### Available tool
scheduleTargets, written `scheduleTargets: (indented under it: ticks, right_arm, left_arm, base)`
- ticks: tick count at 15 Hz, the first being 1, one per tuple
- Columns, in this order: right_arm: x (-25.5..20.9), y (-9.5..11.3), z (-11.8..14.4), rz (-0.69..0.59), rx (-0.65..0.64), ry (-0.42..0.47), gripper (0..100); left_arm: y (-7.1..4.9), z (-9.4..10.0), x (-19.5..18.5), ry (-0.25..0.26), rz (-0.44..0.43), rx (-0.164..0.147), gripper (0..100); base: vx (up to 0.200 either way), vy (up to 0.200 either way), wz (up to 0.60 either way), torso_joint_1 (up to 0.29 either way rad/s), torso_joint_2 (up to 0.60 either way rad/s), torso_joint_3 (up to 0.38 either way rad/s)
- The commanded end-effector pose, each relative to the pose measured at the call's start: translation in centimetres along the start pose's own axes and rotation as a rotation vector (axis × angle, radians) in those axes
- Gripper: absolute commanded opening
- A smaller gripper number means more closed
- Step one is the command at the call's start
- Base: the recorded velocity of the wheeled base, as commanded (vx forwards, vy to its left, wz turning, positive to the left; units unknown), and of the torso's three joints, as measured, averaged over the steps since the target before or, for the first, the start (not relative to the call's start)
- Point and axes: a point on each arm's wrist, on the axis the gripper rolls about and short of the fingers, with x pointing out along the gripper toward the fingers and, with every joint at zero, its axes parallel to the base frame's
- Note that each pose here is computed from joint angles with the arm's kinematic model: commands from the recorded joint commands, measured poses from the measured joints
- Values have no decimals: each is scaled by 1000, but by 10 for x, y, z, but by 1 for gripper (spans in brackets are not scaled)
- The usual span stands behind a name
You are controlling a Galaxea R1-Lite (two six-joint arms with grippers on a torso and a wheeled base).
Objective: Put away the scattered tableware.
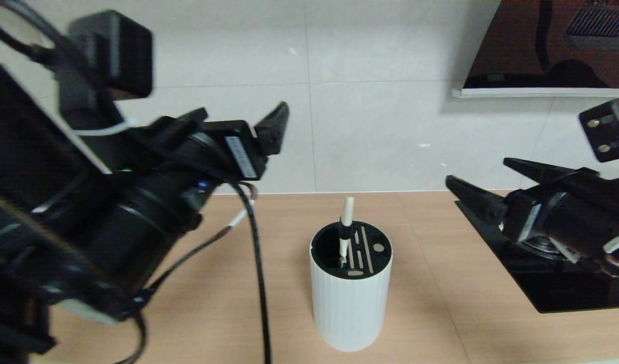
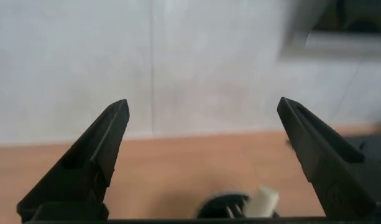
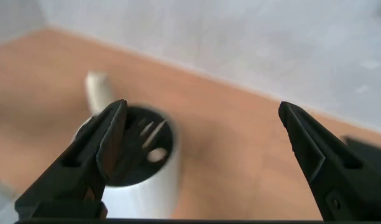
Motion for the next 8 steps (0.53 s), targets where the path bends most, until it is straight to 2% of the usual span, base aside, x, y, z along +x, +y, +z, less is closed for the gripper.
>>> scheduleTargets:
  ticks: [1, 2, 3, 4, 6, 8]
  right_arm:
    - [-61, -38, 4, -140, 4, -99, 100]
    - [-85, -48, 2, -190, 7, -140, 100]
    - [-94, -50, 1, -209, 7, -156, 100]
    - [-121, -57, 0, -273, 8, -207, 100]
    - [-161, -59, -13, -335, 1, -211, 100]
    - [-197, -57, -20, -404, -10, -212, 100]
  left_arm:
    - [68, 39, -68, -65, 15, 25, 100]
    - [83, 38, -87, -44, 10, 41, 100]
    - [88, 38, -95, -40, 4, 46, 100]
    - [101, 40, -119, -33, -3, 56, 100]
    - [122, 48, -156, -49, 92, 80, 100]
    - [134, 49, -194, -72, 163, 95, 100]
  base:
    - [0, 0, 0, 0, 0, 0]
    - [0, 0, 0, 0, 0, 0]
    - [0, 0, 0, 0, 0, 0]
    - [0, 0, 0, 0, 0, 0]
    - [0, 0, 0, 0, 0, 0]
    - [0, 0, 0, 0, 0, 0]
